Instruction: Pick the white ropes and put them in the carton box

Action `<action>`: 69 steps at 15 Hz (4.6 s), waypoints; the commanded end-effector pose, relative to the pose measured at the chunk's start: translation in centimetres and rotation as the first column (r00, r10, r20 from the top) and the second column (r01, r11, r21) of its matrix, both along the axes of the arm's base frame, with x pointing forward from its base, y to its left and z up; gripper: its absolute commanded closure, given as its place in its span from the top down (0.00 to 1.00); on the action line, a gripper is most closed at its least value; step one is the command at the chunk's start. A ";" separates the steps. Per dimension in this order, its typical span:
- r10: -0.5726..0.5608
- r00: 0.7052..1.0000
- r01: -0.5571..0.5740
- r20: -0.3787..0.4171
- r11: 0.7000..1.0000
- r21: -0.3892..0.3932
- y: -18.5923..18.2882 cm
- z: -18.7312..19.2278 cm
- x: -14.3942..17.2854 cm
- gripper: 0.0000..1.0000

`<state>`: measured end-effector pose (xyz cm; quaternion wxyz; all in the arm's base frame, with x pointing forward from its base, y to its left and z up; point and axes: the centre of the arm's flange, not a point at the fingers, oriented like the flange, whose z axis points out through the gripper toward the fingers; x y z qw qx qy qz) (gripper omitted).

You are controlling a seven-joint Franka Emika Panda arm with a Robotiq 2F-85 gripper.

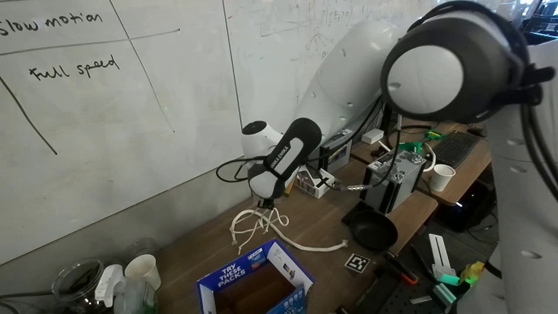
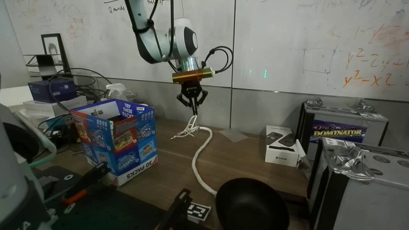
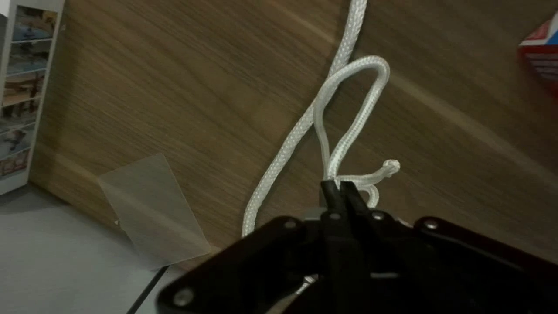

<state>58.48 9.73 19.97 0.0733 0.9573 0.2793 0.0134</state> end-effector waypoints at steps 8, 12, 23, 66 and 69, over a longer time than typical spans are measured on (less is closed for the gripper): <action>0.012 1.000 -0.012 -0.008 1.000 0.009 8.5 23.1 -8.6 0.03; -0.008 0.999 0.009 0.050 1.000 -0.012 11.9 31.9 -12.4 0.03; -0.026 0.989 0.032 0.146 0.999 -0.040 18.5 45.7 -21.9 0.03; 0.473 0.824 -0.391 -0.311 0.873 0.291 16.7 25.5 -14.8 0.01; 0.513 0.799 -0.423 -0.315 0.851 0.312 16.3 24.8 -13.8 0.01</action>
